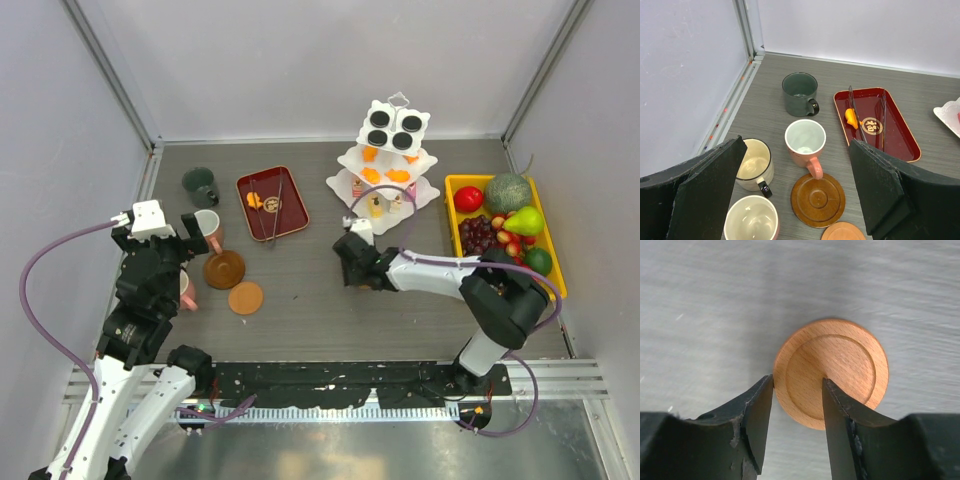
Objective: Serve the afternoon tea
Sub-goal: Move the coaster to the center of the board, then adjust the desert table at the center of the board.
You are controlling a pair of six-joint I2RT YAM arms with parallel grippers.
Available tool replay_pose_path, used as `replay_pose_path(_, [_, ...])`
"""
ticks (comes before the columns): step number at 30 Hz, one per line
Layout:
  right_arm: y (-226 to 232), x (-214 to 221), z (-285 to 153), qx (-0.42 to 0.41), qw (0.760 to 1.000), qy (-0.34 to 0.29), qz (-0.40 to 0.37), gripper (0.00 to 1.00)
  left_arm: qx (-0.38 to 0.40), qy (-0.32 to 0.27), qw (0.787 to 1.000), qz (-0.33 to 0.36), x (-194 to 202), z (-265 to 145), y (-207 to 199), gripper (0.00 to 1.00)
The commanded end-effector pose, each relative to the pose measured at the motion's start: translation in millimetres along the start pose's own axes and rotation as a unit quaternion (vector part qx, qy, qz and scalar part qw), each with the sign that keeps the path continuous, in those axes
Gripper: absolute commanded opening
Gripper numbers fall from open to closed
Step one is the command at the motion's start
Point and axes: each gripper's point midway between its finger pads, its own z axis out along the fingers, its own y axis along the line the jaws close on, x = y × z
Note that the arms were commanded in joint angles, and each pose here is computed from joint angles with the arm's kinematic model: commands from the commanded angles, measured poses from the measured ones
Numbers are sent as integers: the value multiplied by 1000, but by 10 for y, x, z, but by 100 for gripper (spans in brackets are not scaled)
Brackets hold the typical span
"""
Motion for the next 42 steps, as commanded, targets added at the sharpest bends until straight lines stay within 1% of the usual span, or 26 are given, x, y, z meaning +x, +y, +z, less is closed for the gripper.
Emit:
replay_pose_path(1, [-689,387,171,61,995,76,37,36,-1,-22,1000,-12,-115,22,-8,96])
replay_pose_path(2, [-849,346,202,72,993,77,60,35,0,-23,1000,-12,-119,22,-9,97])
replay_pose_path(6, [-1215,255,287,90,985,73,127,34,0,-23,1000,-13,-119,25,-14,97])
replay_pose_path(7, [-1200,215,320,71,985,69,140,34,0,-21,1000,-11,-113,28,-15,96])
replay_pose_path(8, [-1278,196,337,71,982,67,162,34,0,-22,1000,-12,-116,25,-13,96])
replay_pose_path(10, [-1285,152,374,59,978,68,188,34,-1,-21,1000,-11,-113,28,-12,96])
replay_pose_path(13, [-1312,113,400,66,974,65,208,34,-1,-23,1000,-12,-119,25,-8,96])
replay_pose_path(16, [-1330,-1,357,70,973,47,214,33,0,-23,1000,-12,-116,24,-12,96])
replay_pose_path(17, [-1304,-30,333,64,975,43,206,36,0,-23,1000,-12,-119,21,-11,96])
replay_pose_path(18, [-1282,-137,268,59,978,27,199,38,0,-23,1000,-12,-119,22,-11,97])
replay_pose_path(19, [-1240,-139,210,60,982,26,178,41,0,-23,1000,-12,-122,19,-10,96])
replay_pose_path(20, [-1250,-273,120,66,983,4,169,43,1,-26,1000,-14,-138,12,-9,96])
replay_pose_path(21, [-1175,-300,22,62,987,2,145,45,2,-24,1000,-13,-125,12,-12,97])
replay_pose_path(22, [-1180,-381,-27,72,988,-10,135,45,1,-24,1000,-13,-125,13,-9,96])
replay_pose_path(26, [-1000,-326,-195,88,994,3,68,45,0,-26,1000,-13,-134,4,3,96])
replay_pose_path(29, [-901,-218,-168,115,993,25,7,45,-1,-27,1000,-15,-140,-2,8,96])
replay_pose_path(30, [-891,-241,-180,124,992,25,-9,45,-1,-29,999,-16,-149,-7,11,97])
replay_pose_path(36, [-861,-279,-30,144,985,50,-78,44,0,-30,999,-16,-153,-4,6,97])
replay_pose_path(39, [-853,-378,33,146,983,54,-94,44,-1,-29,999,-15,-140,-5,10,97])
replay_pose_path(42, [-915,-310,169,143,982,79,-91,44,-2,-29,999,-15,-143,-4,13,96])
